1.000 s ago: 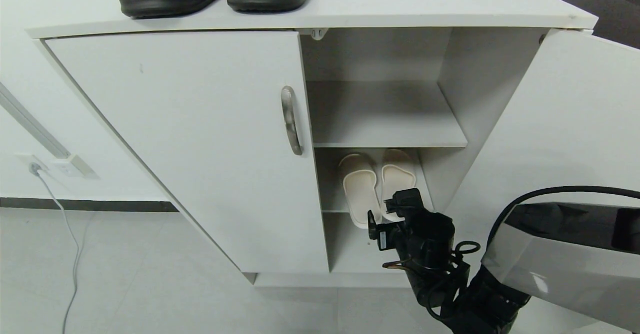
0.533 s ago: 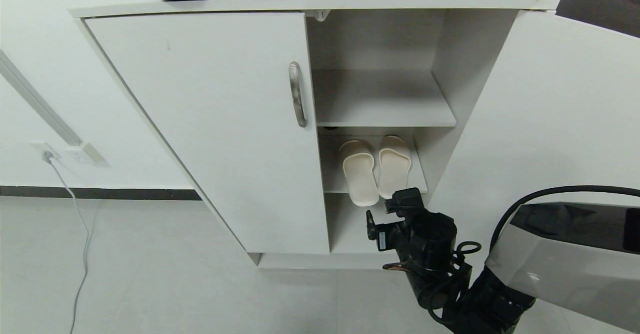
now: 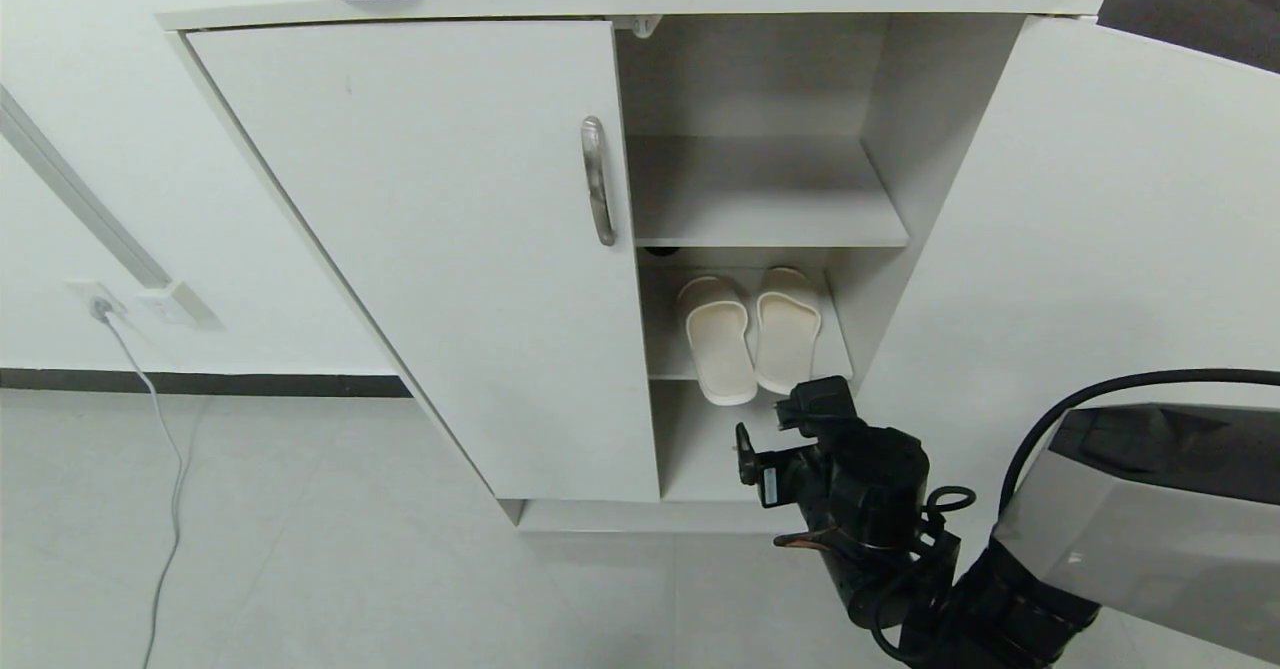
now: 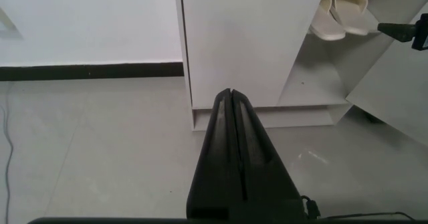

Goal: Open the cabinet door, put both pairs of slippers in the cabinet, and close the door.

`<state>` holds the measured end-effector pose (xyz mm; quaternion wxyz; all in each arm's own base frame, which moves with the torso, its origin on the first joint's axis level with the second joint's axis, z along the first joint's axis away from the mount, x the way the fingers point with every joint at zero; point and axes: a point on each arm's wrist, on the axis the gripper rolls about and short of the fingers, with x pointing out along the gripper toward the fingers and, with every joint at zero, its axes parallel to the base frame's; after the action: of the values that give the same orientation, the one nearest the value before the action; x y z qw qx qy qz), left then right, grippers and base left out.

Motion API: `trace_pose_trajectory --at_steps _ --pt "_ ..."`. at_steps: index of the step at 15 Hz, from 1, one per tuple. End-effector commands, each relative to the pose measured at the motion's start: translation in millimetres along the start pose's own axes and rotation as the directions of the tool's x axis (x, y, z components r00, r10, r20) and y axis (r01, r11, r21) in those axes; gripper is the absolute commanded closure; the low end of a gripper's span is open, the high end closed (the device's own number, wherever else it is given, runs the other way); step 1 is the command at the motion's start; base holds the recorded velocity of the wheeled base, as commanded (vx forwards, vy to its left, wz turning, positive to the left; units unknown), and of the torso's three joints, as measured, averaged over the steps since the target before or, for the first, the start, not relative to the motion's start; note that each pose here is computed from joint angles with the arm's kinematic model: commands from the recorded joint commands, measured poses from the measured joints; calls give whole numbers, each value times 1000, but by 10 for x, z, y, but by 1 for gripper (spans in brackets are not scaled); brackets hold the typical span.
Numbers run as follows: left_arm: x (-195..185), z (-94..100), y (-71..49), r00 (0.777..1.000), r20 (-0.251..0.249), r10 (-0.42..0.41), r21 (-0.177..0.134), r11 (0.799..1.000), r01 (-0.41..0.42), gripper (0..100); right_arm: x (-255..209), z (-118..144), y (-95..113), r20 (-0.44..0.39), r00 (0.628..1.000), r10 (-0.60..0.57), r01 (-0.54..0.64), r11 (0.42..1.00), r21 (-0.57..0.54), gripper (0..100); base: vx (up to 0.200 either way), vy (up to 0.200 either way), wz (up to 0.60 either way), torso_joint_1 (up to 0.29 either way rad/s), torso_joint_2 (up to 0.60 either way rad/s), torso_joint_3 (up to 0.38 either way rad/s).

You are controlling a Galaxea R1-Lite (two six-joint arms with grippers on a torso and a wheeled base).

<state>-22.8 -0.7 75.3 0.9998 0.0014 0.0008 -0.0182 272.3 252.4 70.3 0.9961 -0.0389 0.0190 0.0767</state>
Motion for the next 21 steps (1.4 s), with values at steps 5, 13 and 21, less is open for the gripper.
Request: trace_pose_trajectory --at_steps 5,13,21 --pt "1 1 0 1000 -1 -2 2 1000 2 100 -46 -8 33 -5 1000 15 -15 1000 -5 0 0 0 0 3 2 148" --pt "1 1 0 1000 -1 1 17 1000 -1 100 -125 139 -17 39 998 52 -53 998 23 0 0 0 0 3 7 166" --pt "1 1 1 1000 -1 3 14 1000 -3 100 -221 251 -92 16 996 89 -89 996 14 0 0 50 0 0 -1 1"
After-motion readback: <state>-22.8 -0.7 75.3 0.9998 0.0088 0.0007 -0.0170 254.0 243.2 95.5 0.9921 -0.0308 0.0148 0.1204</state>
